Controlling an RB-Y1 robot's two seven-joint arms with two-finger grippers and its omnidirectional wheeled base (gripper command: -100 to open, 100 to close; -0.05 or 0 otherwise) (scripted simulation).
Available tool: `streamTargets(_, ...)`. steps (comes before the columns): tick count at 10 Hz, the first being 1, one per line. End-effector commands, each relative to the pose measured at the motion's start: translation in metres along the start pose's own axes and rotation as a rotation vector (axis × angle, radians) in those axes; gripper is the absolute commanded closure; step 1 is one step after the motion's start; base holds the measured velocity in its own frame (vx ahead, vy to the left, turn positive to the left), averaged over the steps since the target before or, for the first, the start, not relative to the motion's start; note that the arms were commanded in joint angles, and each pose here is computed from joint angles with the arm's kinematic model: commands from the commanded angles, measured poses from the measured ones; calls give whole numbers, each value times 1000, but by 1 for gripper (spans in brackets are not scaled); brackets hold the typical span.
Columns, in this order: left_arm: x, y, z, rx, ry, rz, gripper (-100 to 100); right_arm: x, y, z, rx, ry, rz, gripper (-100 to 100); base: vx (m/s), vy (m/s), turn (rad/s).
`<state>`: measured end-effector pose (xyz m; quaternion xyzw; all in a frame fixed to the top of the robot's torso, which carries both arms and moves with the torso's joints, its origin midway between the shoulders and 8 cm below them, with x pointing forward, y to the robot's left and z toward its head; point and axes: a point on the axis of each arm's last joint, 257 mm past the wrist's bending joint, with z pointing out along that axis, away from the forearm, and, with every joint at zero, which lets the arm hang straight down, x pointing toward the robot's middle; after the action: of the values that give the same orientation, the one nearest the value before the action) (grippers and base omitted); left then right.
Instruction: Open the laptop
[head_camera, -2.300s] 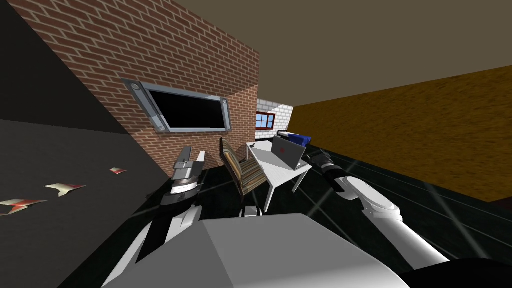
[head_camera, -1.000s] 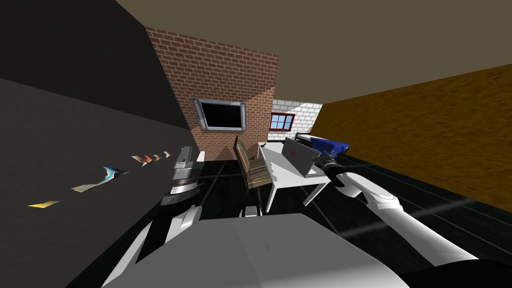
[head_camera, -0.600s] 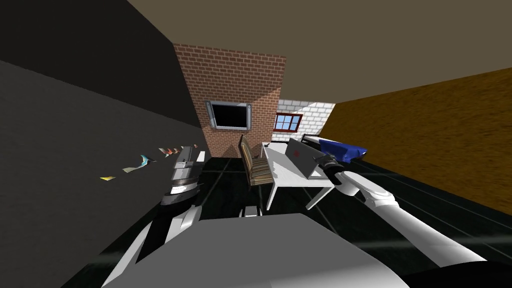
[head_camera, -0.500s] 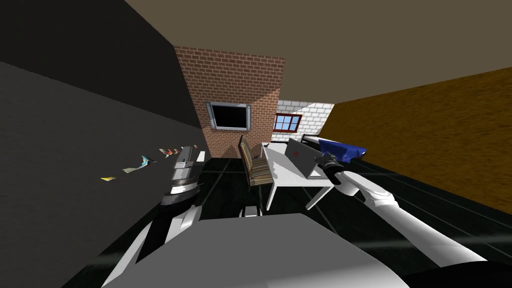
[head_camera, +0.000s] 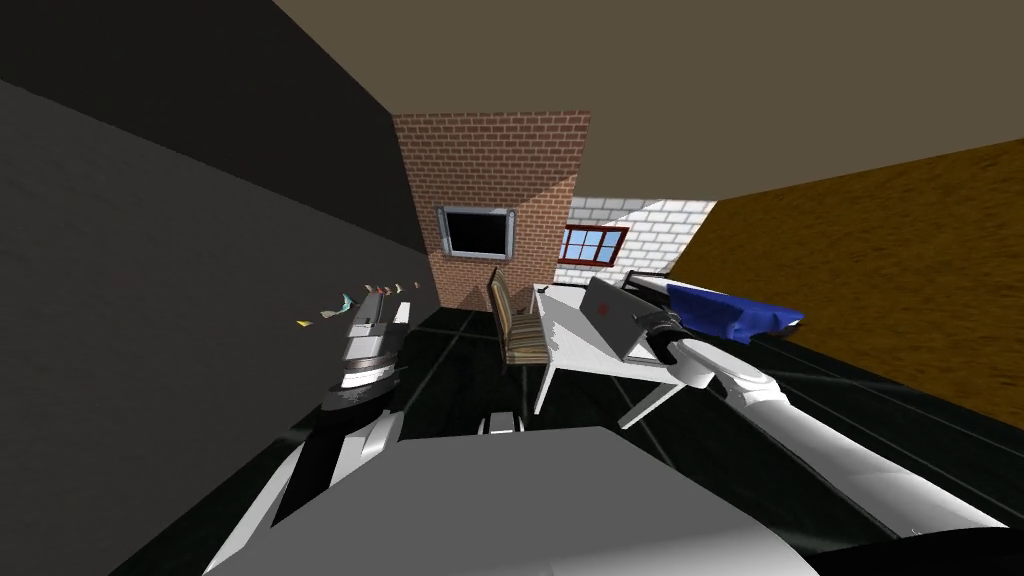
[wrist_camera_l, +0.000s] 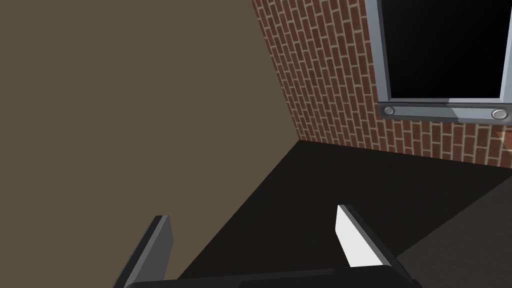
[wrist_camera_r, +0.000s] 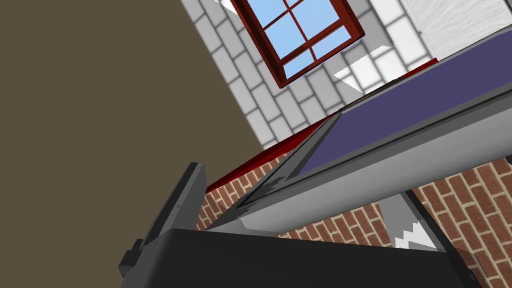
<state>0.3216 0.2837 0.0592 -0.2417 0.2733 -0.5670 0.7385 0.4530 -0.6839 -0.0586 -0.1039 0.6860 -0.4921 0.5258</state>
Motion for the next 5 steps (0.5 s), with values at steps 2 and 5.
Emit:
streamTargets(2, 0, 0, 0, 0, 0, 0, 0, 25, -14, 8, 53, 95, -13, -100, -155, -68, 283)
streamTargets(5, 0, 0, 0, -1, 0, 0, 0, 36, -28, 5, 107, 137, -14, -100, -117, -34, 181)
